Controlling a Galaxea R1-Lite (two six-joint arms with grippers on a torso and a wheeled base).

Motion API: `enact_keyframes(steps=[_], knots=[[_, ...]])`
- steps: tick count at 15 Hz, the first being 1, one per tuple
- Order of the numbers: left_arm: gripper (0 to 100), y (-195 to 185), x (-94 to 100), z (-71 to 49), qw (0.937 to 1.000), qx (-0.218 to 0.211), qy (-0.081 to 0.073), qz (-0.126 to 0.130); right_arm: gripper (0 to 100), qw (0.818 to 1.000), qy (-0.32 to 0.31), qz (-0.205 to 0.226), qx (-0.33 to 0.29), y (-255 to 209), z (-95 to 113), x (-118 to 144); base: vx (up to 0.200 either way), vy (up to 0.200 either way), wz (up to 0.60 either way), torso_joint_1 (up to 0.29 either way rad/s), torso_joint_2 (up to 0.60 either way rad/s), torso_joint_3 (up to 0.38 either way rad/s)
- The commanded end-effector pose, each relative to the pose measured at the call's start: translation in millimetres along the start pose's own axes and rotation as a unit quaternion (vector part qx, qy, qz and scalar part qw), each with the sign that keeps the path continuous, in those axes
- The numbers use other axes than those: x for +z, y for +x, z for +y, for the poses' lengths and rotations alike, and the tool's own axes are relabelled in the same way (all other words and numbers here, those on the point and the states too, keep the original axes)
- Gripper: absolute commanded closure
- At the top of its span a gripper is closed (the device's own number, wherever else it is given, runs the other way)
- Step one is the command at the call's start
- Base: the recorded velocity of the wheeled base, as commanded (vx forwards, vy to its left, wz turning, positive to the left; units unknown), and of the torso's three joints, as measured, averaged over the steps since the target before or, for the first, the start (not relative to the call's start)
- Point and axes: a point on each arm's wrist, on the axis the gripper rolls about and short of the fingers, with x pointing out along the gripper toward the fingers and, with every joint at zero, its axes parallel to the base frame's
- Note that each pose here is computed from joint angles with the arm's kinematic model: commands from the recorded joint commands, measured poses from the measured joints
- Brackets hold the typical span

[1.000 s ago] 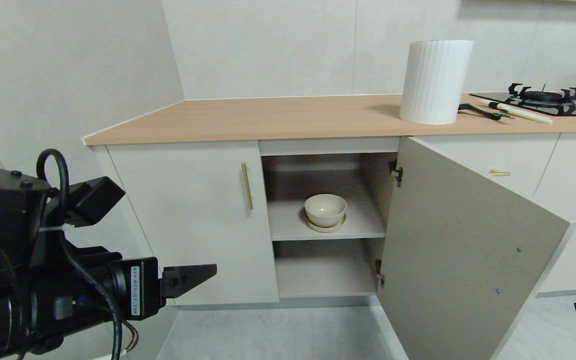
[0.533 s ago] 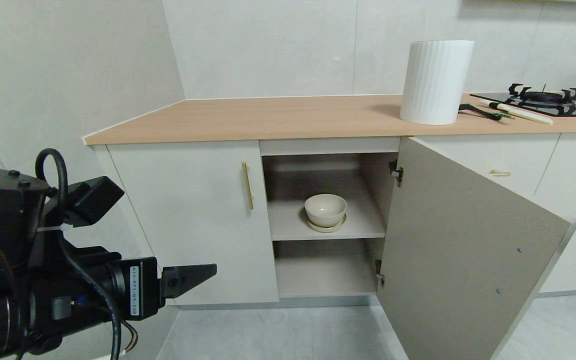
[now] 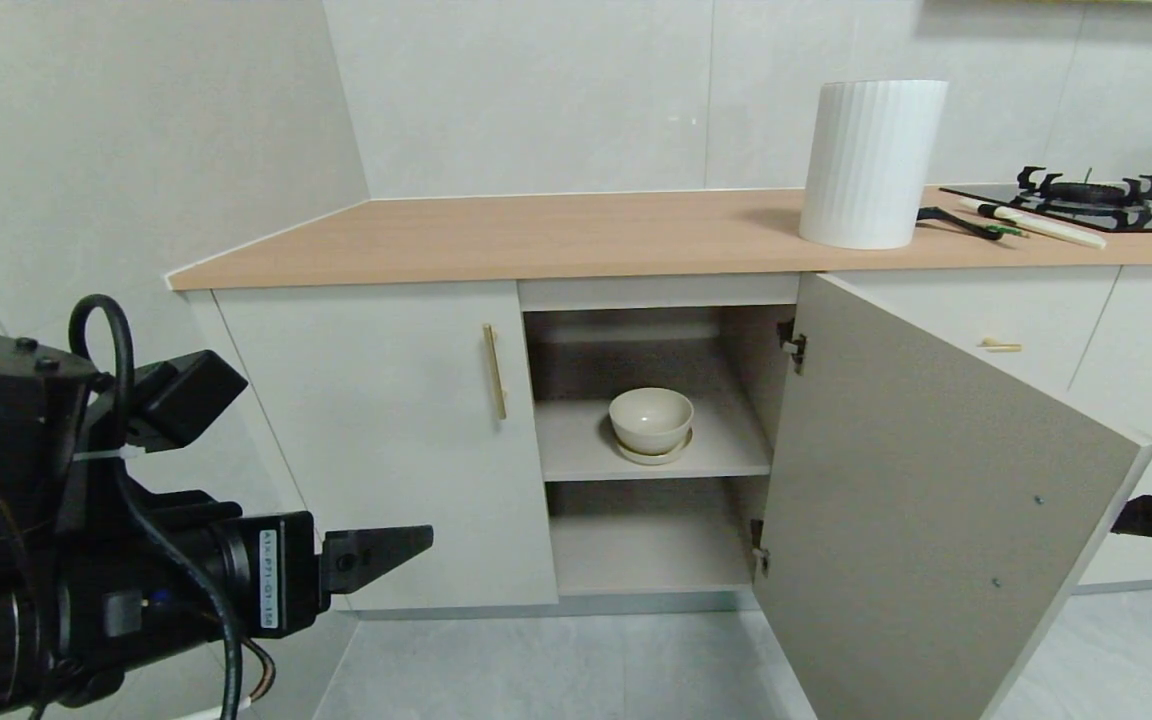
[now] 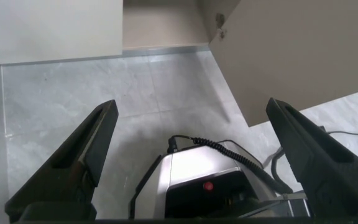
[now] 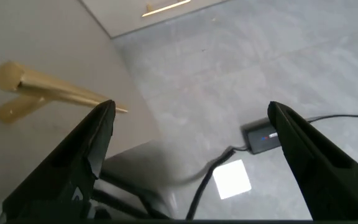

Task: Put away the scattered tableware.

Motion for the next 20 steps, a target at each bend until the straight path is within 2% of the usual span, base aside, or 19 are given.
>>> enact_keyframes(steps=[1, 4, 11, 15, 17, 20], knots=[[0, 0, 0.0, 0.0, 1.0000, 0.000, 0.000, 0.000, 0, 1.000, 0.001, 0.009, 0.007, 8, 2, -1, 0.000, 0.000, 0.00, 0.000, 0.00, 0.000], [0, 1, -0.1, 0.0, 1.0000, 0.001, 0.000, 0.001, 0, 1.000, 0.004, -0.003, 0.028, 12, 9, -3, 0.000, 0.000, 0.00, 0.000, 0.00, 0.000], [0, 0, 1.2, 0.7, 1.0000, 0.003, -0.002, -0.003, 0, 0.995, -0.003, 0.007, 0.095, 5, 47, -15, 0.000, 0.000, 0.00, 0.000, 0.00, 0.000], [0, -2, 2.1, 0.5, 1.0000, 0.001, -0.003, -0.006, 0, 0.984, -0.052, 0.028, 0.169, 3, 96, -26, 0.000, 0.000, 0.00, 0.000, 0.00, 0.000], [0, -2, 2.1, 0.5, 1.0000, 0.002, -0.003, -0.007, 0, 0.977, -0.086, 0.051, 0.186, 29, 127, -35, 0.000, 0.000, 0.00, 0.000, 0.00, 0.000], [0, 0, 3.0, -0.2, 0.9999, 0.000, -0.004, -0.010, 0, 0.972, -0.105, 0.038, 0.209, 58, 160, -37, 0.000, 0.000, 0.00, 0.000, 0.00, 0.000]])
